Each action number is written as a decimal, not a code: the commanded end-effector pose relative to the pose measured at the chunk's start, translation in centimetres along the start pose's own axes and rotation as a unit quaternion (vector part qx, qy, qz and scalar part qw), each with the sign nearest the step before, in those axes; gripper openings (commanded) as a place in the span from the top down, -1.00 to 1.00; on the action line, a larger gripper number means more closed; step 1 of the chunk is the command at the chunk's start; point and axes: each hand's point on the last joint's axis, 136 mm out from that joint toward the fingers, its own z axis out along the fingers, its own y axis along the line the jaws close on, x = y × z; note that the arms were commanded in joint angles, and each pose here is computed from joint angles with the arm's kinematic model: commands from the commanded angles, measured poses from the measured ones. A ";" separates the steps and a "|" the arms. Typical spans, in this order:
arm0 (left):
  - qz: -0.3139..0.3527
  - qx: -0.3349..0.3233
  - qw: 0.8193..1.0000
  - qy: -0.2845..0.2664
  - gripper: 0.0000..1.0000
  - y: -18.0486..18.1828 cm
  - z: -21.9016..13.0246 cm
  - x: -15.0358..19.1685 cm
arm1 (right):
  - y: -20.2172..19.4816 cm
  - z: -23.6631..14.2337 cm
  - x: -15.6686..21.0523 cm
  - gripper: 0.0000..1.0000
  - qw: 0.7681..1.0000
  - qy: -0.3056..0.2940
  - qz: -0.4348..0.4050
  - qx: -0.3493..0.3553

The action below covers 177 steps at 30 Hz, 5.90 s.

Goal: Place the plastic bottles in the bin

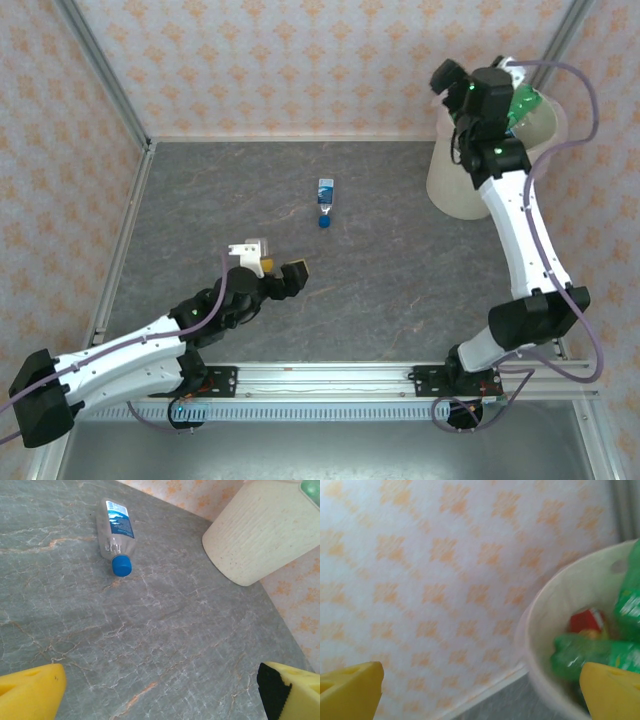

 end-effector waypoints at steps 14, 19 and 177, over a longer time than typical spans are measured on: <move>0.009 -0.025 1.000 0.012 -0.99 0.0 3.0 1.2 | 3.7 -7.6 14.5 -0.99 0.987 0.098 -0.035 -0.124; 0.017 -0.052 0.998 0.027 -0.97 -0.1 4.9 1.4 | 2.1 -8.2 18.8 -0.99 0.980 0.132 -0.028 -0.147; 0.013 0.174 0.982 -0.077 -0.98 -4.4 -1.4 -1.6 | -4.4 -5.2 -4.1 0.11 0.999 -0.017 0.030 -0.005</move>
